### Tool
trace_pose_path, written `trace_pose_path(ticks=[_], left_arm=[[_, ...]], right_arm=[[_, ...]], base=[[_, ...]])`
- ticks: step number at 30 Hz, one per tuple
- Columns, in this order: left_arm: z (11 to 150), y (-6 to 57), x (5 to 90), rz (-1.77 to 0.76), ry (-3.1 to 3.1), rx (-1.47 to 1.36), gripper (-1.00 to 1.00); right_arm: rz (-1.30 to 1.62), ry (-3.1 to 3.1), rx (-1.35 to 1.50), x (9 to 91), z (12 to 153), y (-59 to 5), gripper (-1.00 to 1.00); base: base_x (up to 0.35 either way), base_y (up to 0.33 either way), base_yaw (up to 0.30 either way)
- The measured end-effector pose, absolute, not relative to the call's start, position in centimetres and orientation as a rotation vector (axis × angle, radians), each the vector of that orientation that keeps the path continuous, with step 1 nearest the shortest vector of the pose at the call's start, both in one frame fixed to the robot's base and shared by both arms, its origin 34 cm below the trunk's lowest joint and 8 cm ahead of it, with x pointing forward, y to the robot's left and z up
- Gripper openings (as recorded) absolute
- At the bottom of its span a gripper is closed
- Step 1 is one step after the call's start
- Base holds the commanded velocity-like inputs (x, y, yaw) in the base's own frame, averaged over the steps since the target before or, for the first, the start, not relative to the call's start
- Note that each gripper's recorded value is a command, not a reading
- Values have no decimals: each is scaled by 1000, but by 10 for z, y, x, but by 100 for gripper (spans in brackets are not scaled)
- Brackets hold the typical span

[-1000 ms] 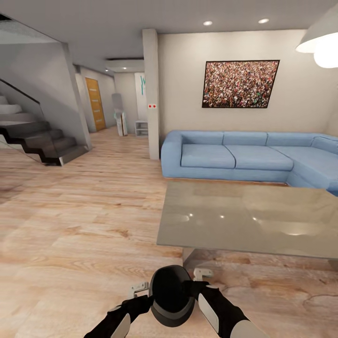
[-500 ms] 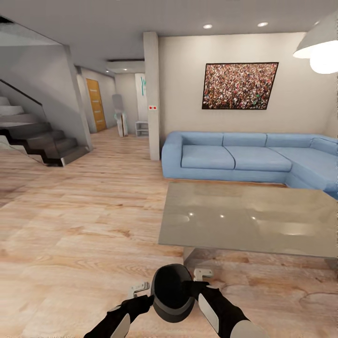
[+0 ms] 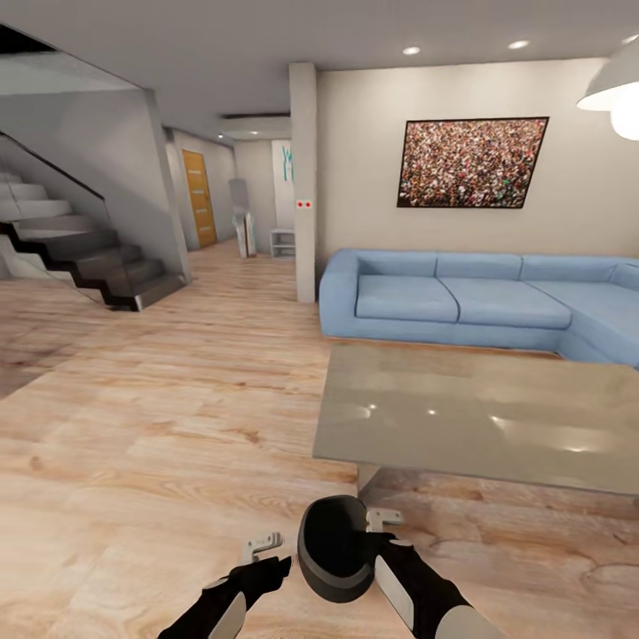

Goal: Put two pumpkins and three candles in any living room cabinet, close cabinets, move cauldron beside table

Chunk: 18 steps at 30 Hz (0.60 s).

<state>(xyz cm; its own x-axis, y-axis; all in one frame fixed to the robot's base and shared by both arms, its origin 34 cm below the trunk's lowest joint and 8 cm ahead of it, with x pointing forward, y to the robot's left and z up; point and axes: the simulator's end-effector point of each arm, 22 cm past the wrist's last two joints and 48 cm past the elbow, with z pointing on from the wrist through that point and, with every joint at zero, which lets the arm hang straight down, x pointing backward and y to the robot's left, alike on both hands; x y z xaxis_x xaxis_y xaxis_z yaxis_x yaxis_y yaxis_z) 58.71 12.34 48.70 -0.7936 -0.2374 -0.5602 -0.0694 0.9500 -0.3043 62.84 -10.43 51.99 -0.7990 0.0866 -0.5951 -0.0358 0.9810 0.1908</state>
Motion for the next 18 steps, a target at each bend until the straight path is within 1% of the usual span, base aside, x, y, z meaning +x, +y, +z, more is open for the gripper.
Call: trace_pose_path(ticks=[9,12,18], left_arm=[[504,123,589,-356,2476,-215,100],[510,123,590,-357,2476,-216,100],[521,123,591,-356,2476,-216,100]], right_arm=[[254,2484,33,631,537,-104,100],[253,2484,33,631,543,-104,100],[254,2485,31,632,554,-103,100]], base=[[-13,1,275],[-219,43,276],[-291,63,277]])
